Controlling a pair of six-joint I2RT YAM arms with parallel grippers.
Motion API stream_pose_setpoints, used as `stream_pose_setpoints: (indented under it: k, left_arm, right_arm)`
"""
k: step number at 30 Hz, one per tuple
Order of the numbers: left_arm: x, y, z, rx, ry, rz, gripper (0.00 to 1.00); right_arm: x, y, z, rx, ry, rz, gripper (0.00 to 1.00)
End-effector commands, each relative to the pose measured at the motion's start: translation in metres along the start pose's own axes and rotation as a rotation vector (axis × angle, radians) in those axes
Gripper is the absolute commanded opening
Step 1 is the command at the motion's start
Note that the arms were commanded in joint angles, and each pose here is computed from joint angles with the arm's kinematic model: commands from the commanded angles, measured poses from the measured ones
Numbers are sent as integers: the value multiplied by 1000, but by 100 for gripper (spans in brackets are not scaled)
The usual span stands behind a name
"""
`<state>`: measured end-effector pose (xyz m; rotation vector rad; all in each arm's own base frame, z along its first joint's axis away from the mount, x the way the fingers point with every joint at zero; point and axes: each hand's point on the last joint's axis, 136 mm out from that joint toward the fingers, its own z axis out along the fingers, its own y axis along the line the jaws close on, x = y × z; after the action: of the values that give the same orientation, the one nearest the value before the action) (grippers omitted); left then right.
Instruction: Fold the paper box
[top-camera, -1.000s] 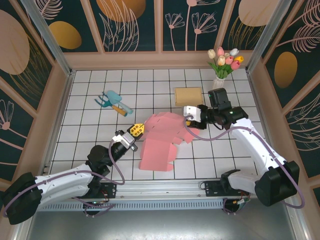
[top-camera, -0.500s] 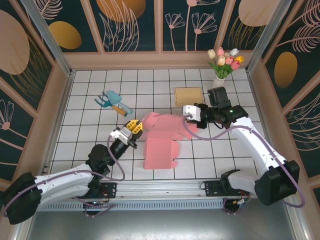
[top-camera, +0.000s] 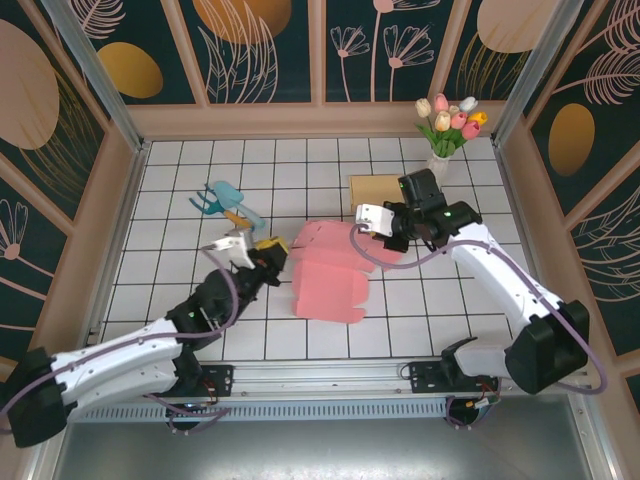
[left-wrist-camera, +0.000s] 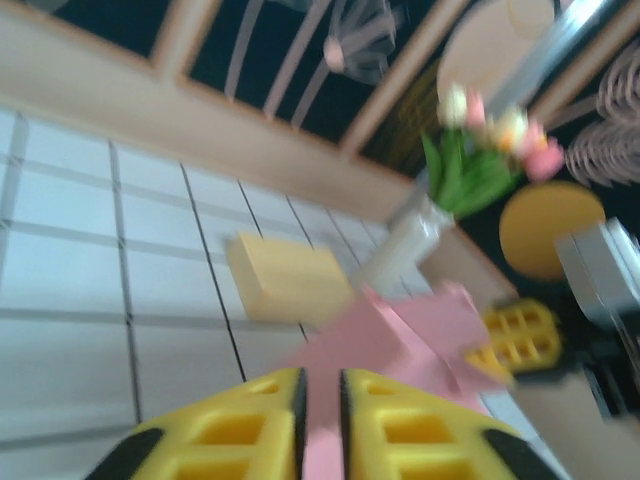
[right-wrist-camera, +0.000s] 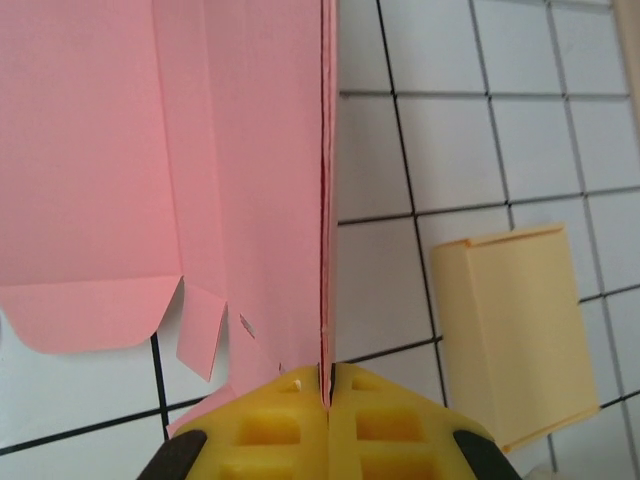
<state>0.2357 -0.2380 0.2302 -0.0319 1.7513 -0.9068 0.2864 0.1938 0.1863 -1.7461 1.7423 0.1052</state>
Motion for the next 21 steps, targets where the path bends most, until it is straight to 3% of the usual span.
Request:
stream_pose_setpoints:
  k: [1, 8, 13, 21]
  left_arm:
    - [40, -30, 12, 106, 177, -57, 12]
    - [68, -41, 49, 77, 233, 7, 9]
    - [46, -20, 65, -65, 136, 78, 4]
    - [25, 27, 69, -175, 106, 46, 2]
  right_arm:
    - [9, -1, 0, 5, 66, 27, 0]
    - [11, 8, 5, -6, 77, 3, 0]
    - [12, 26, 8, -33, 81, -60, 0]
    - [7, 32, 3, -8, 28, -102, 0]
